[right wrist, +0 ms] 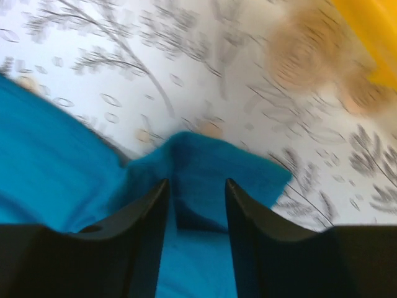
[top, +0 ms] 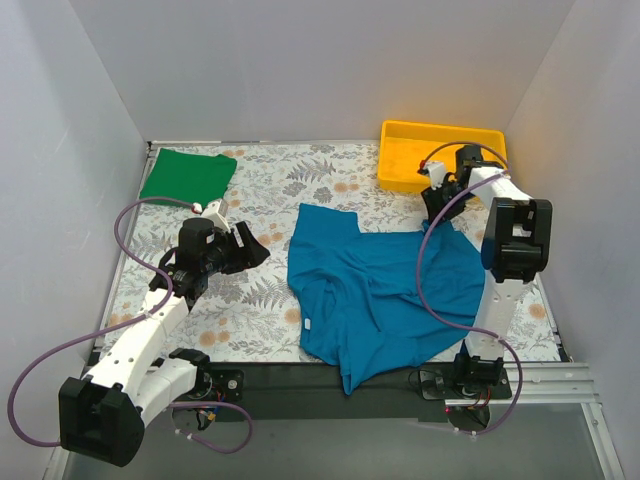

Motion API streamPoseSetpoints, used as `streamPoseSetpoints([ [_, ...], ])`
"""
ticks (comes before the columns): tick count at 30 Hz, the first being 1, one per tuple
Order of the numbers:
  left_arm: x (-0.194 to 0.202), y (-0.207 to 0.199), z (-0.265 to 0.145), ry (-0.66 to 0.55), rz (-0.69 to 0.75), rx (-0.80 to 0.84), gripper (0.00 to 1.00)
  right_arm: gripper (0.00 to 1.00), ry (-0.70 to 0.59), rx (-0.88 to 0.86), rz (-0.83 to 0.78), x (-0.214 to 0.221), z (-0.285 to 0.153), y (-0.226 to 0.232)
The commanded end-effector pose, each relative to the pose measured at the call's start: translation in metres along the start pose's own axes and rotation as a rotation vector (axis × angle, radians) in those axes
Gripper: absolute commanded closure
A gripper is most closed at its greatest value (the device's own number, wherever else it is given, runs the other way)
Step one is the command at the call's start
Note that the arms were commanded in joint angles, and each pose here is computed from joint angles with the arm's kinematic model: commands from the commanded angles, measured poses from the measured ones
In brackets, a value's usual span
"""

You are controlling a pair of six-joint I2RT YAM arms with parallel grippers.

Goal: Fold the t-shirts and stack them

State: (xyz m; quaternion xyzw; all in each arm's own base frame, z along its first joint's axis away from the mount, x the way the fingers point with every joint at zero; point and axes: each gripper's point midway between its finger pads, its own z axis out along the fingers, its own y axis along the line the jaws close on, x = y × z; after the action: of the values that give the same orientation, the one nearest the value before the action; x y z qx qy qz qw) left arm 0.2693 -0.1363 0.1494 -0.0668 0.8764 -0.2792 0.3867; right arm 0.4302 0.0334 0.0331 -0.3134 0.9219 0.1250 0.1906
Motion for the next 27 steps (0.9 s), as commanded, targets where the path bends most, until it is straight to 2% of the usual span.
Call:
streamPoseSetpoints([
  [1,-0.003,0.001,-0.001,-0.014,0.014,-0.006,0.36,0.50,-0.066,0.162,0.116,0.002,-0.042,-0.053],
  [5,-0.002,0.000,0.000,-0.008,0.014,0.002,0.36,0.49,-0.112,0.130,0.176,0.005,-0.045,-0.061],
  [22,0.003,0.003,0.004,0.014,0.002,-0.008,0.36,0.49,-0.123,-0.004,0.254,0.002,-0.002,-0.058],
  [26,0.004,0.003,0.005,0.018,-0.001,-0.007,0.36,0.54,-0.122,-0.030,0.263,0.004,0.003,-0.054],
  [27,0.004,0.004,0.005,0.019,-0.001,-0.009,0.36,0.60,-0.119,-0.038,0.266,0.005,0.004,-0.052],
])
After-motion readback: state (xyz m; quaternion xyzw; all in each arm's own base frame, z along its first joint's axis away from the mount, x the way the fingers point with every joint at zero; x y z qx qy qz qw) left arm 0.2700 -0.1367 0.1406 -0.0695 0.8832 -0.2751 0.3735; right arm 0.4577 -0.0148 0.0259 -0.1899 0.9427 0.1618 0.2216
